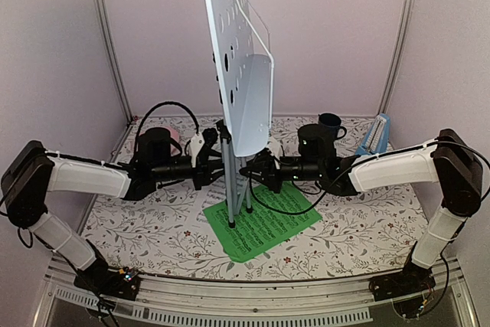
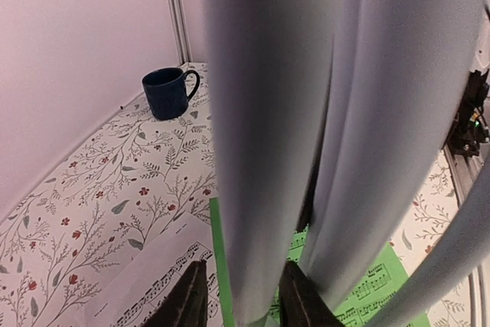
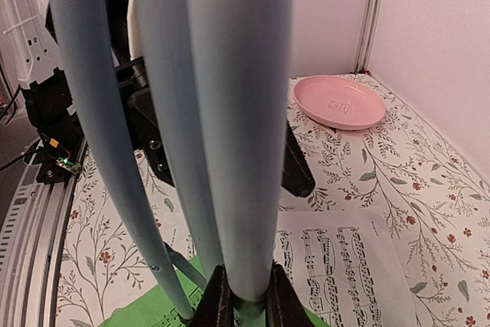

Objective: Set up the instrument practice props

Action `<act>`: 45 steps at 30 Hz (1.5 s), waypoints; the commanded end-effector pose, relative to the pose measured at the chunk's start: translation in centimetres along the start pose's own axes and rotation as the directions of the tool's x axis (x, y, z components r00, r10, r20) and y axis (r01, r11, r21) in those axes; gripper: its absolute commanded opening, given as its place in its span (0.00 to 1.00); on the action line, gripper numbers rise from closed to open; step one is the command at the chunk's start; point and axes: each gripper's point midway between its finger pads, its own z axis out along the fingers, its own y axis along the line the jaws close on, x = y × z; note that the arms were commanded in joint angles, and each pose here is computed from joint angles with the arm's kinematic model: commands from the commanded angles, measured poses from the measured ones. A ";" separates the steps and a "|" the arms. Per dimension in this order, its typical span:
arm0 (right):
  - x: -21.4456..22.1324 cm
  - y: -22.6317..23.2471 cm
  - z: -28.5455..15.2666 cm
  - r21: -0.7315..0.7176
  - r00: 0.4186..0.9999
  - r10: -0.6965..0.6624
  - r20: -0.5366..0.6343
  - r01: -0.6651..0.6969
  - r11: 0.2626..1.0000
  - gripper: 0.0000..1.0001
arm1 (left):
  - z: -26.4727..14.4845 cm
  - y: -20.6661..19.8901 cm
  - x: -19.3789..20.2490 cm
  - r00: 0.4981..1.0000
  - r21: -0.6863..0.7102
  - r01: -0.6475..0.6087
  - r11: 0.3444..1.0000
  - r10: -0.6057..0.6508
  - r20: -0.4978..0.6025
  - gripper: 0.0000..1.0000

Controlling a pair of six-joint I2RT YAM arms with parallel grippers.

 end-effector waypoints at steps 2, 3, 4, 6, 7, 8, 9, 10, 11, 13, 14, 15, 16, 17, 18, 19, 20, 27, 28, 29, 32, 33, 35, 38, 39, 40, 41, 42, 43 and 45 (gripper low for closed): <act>1.7 0.0 0.0 -0.010 0.998 0.010 -0.059 -0.011 1.000 0.00 | 1.2 -0.2 -1.2 0.999 -0.003 -0.033 0.999 0.033 0.035 0.30; 1.7 -0.1 0.0 -0.009 0.998 0.011 -0.062 -0.012 1.000 0.00 | 1.3 -0.2 -1.3 0.999 -0.004 -0.029 1.000 0.030 0.039 0.28; 1.7 -0.1 0.0 -0.007 0.998 0.011 -0.063 -0.011 1.000 0.00 | 1.2 -0.1 -1.3 0.999 -0.005 -0.026 1.000 0.027 0.042 0.25; 1.7 -0.1 -0.1 -0.005 0.998 0.011 -0.064 -0.011 1.000 0.00 | 1.1 0.0 -1.3 0.999 -0.017 -0.026 1.000 0.027 0.042 0.18; 1.6 -0.1 -0.2 -0.003 0.998 0.011 -0.064 -0.011 1.000 0.00 | 1.0 0.2 -1.3 0.999 -0.030 -0.024 0.999 0.026 0.041 0.12; 1.6 0.0 -0.3 -0.004 0.998 0.013 -0.066 -0.013 1.000 0.00 | 0.8 0.4 -1.4 0.999 -0.042 -0.025 0.999 0.027 0.043 0.07; 1.5 0.0 -0.5 -0.002 0.998 0.013 -0.064 -0.014 1.000 0.00 | 0.6 0.6 -1.4 0.999 -0.050 -0.026 0.998 0.028 0.043 0.03; 1.3 0.0 -0.7 0.004 0.998 0.014 -0.061 -0.014 1.000 0.00 | 0.4 0.9 -1.5 0.999 -0.061 -0.023 0.998 0.026 0.043 0.00; 1.3 0.0 -0.8 0.008 0.998 0.015 -0.061 -0.015 1.000 0.00 | 0.2 1.4 -1.5 0.999 -0.075 -0.019 0.997 0.022 0.041 0.00; 1.1 -0.1 -1.2 0.018 0.998 0.016 -0.061 -0.015 1.000 0.00 | -0.1 2.0 -1.6 0.999 -0.083 -0.013 0.996 0.016 0.041 0.00; 1.0 -0.1 -1.3 0.021 0.998 0.016 -0.060 -0.015 1.000 0.00 | -0.2 2.4 -1.7 0.999 -0.094 -0.014 0.995 0.017 0.037 0.00; 0.9 0.0 -1.5 0.023 0.998 0.015 -0.060 -0.013 1.000 0.00 | -0.3 2.8 -1.8 0.999 -0.104 -0.020 0.994 0.023 0.036 0.00; 0.9 -0.1 -1.6 0.028 0.998 0.015 -0.059 -0.013 1.000 0.00 | -0.4 3.1 -1.9 0.999 -0.112 -0.024 0.993 0.028 0.033 0.00; 0.8 0.0 -1.8 0.031 0.998 0.016 -0.061 -0.014 0.999 0.00 | -0.5 3.5 -2.1 0.999 -0.120 -0.034 0.992 0.038 0.031 0.00; 0.7 -0.1 -1.9 0.035 0.998 0.015 -0.062 -0.013 0.999 0.00 | -0.5 3.9 -2.2 0.998 -0.126 -0.044 0.991 0.048 0.028 0.00; 0.6 -0.2 -2.0 0.041 0.998 0.015 -0.062 -0.013 0.999 0.00 | -0.6 4.3 -2.6 0.998 -0.135 -0.056 0.989 0.060 0.030 0.00; 0.6 -0.2 -2.1 0.047 0.998 0.017 -0.067 -0.014 0.999 0.00 | -0.7 4.8 -2.8 0.998 -0.144 -0.059 0.988 0.064 0.029 0.00; -0.4 -0.7 -3.0 0.080 0.998 0.008 -0.069 -0.003 0.997 0.00 | -0.5 7.1 -2.9 0.997 -0.170 -0.072 0.983 0.075 0.012 0.00; -0.4 -0.8 -3.1 0.085 0.997 0.008 -0.074 -0.001 0.996 0.00 | -0.4 7.2 -2.8 0.997 -0.172 -0.079 0.982 0.081 0.005 0.00; -0.4 -1.0 -3.2 0.092 0.997 0.004 -0.077 0.003 0.996 0.00 | -0.4 7.4 -2.7 0.996 -0.179 -0.084 0.980 0.085 -0.001 0.00; -0.2 -1.9 -3.8 0.120 0.996 0.005 -0.090 0.006 0.993 0.00 | -0.5 8.4 -2.8 0.995 -0.218 -0.102 0.971 0.100 -0.020 0.00; -0.2 -2.1 -4.0 0.128 0.996 0.003 -0.093 0.009 0.992 0.00 | -0.6 8.6 -2.9 0.994 -0.227 -0.108 0.968 0.105 -0.023 0.00; -0.1 -2.8 -4.5 0.146 0.995 0.006 -0.097 0.009 0.989 0.00 | -0.9 9.2 -3.2 0.993 -0.247 -0.114 0.962 0.112 -0.026 0.00; -0.4 -3.6 -5.1 0.178 0.995 -0.001 -0.099 0.018 0.984 0.00 | -1.1 10.1 -3.7 0.992 -0.266 -0.126 0.956 0.123 -0.028 0.00; -0.5 -3.9 -5.2 0.188 0.995 -0.004 -0.100 0.023 0.982 0.00 | -1.1 10.5 -4.0 0.991 -0.272 -0.131 0.953 0.128 -0.028 0.00; -0.7 -4.1 -5.4 0.195 0.995 -0.010 -0.101 0.029 0.980 0.00 | -1.1 10.8 -4.1 0.991 -0.279 -0.136 0.951 0.132 -0.032 0.00; -0.9 -4.3 -5.4 0.199 0.995 -0.015 -0.100 0.035 0.979 0.00 | -1.1 11.0 -4.2 0.990 -0.284 -0.140 0.948 0.137 -0.034 0.00; -1.0 -4.4 -5.5 0.203 0.995 -0.018 -0.101 0.038 0.978 0.00 | -1.1 11.2 -4.3 0.990 -0.288 -0.143 0.947 0.139 -0.034 0.00; -1.3 -4.4 -5.5 0.204 0.995 -0.024 -0.100 0.045 0.978 0.00 | -1.2 11.4 -4.3 0.989 -0.292 -0.146 0.945 0.142 -0.034 0.00; -1.4 -4.6 -5.7 0.214 0.994 -0.032 -0.106 0.054 0.975 0.00 | -1.3 11.8 -4.4 0.988 -0.303 -0.152 0.941 0.148 -0.037 0.00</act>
